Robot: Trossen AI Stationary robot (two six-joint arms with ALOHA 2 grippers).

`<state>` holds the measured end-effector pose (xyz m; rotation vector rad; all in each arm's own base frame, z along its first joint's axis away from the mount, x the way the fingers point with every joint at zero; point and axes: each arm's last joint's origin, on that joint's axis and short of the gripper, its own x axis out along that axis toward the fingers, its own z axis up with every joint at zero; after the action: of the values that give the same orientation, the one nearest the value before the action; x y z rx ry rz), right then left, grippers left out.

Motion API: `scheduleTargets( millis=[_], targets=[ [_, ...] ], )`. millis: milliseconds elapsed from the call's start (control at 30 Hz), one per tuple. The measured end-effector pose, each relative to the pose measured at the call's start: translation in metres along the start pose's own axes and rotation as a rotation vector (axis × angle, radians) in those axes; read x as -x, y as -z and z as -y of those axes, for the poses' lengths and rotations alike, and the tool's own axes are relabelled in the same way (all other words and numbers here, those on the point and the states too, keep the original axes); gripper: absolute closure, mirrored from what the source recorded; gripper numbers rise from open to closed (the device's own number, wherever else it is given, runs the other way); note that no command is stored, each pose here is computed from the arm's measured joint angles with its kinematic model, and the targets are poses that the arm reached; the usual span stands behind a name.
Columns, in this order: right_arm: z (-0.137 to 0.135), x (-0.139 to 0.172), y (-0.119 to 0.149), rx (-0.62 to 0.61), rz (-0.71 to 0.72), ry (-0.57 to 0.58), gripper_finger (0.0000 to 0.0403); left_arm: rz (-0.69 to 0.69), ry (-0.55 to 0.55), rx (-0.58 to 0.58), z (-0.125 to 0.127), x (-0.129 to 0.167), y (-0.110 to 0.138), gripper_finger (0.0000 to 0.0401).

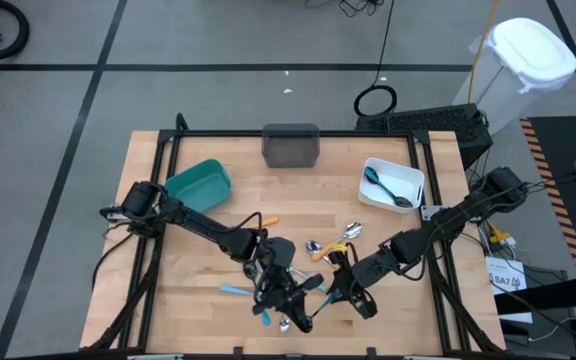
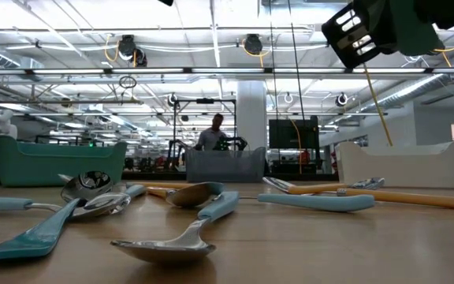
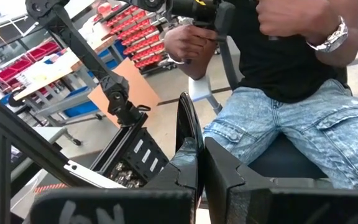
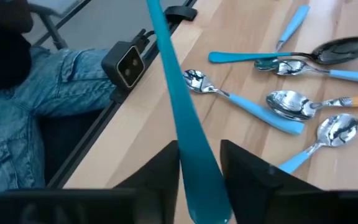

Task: Sort silverware by color (type)
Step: Put the blue spoon into the white bin

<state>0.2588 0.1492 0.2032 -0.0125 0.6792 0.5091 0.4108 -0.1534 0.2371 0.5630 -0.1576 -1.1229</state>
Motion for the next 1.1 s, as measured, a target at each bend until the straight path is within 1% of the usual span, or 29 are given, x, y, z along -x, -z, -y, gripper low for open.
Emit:
scheduleTargets(
  millis=[67, 100, 233, 333, 367, 467, 533, 633, 700, 800, 933, 1100],
  targets=[
    [-0.001, 0.000, 0.000, 0.024, -0.003, -0.009, 0.0326, -0.002, -0.004, 0.019, 0.000, 0.000, 0.000, 0.0394],
    [-0.001, 0.000, 0.001, 0.031, -0.007, -0.015, 0.0331, -0.011, -0.017, 0.035, -0.001, 0.000, 0.000, 0.0391],
    [-0.001, 0.000, 0.002, 0.034, -0.022, -0.017, 0.0331, -0.051, -0.081, 0.119, -0.002, 0.000, 0.001, 0.0373],
    [-0.001, 0.003, 0.003, 0.029, -0.033, -0.010, 0.0331, -0.052, -0.126, 0.184, -0.005, 0.000, 0.000, 0.0353],
    [-0.001, 0.005, 0.002, 0.017, -0.029, -0.004, 0.0330, -0.049, -0.145, 0.204, -0.006, 0.001, -0.001, 0.0346],
    [-0.001, 0.012, -0.001, -0.015, -0.017, 0.019, 0.0328, -0.086, -0.254, 0.239, -0.009, 0.000, -0.001, 0.0320],
    [-0.002, 0.016, -0.003, -0.020, -0.005, 0.022, 0.0332, -0.115, -0.303, 0.221, -0.010, -0.001, -0.001, 0.0303],
    [-0.007, 0.023, -0.005, -0.011, 0.006, 0.005, 0.0336, -0.141, -0.325, 0.165, -0.009, -0.002, -0.002, 0.0282],
    [-0.010, 0.028, -0.006, -0.006, 0.016, 0.011, 0.0336, -0.146, -0.338, 0.157, -0.008, -0.004, -0.003, 0.0272],
    [-0.016, 0.034, -0.004, 0.002, 0.003, 0.052, 0.0333, -0.169, -0.400, 0.161, -0.008, -0.005, -0.007, 0.0266],
    [-0.023, 0.043, -0.003, 0.004, 0.010, 0.084, 0.0335, -0.210, -0.534, 0.173, -0.012, -0.001, -0.018, 0.0265],
    [-0.028, 0.054, -0.001, -0.013, 0.006, 0.160, 0.0335, -0.270, -0.629, 0.204, -0.014, 0.008, -0.035, 0.0264]
  ],
)
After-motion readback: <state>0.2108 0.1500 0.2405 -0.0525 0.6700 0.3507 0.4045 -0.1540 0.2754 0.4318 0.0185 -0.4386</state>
